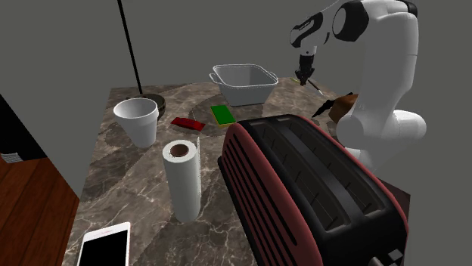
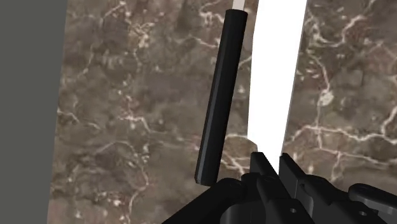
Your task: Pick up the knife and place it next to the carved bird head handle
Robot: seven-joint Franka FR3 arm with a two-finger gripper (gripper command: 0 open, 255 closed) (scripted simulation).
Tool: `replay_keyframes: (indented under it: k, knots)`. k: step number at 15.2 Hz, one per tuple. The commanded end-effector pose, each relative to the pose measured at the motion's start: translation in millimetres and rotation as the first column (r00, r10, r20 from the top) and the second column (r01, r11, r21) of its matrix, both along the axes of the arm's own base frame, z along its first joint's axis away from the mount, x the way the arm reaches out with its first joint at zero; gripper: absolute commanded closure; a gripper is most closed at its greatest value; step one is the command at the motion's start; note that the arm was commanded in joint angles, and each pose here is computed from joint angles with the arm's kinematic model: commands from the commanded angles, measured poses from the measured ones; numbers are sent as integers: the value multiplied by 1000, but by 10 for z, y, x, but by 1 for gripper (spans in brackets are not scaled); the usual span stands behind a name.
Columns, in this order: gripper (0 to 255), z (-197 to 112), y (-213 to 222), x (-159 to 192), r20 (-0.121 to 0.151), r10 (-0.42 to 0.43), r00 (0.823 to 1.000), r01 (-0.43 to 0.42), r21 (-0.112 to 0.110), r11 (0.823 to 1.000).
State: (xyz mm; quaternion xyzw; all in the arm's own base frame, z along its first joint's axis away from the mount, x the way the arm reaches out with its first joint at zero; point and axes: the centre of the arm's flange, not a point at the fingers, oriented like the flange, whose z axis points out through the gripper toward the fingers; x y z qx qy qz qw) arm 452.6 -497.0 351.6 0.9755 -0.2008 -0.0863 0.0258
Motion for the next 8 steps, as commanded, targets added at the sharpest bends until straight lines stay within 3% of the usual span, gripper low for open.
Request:
replay_keyframes:
  k: [1,3,4,8]
  knots:
    - [255,-44,-13,-25,-6,-4,1000,4,2,1000]
    - [255,-44,-13,-25,-6,-4,1000,4,2,1000]
    - [0,-47,-15,-26,-6,-4,1000,4,2,1000]
    - [0,-51,-22,-20,-6,-4,1000,4,2,1000]
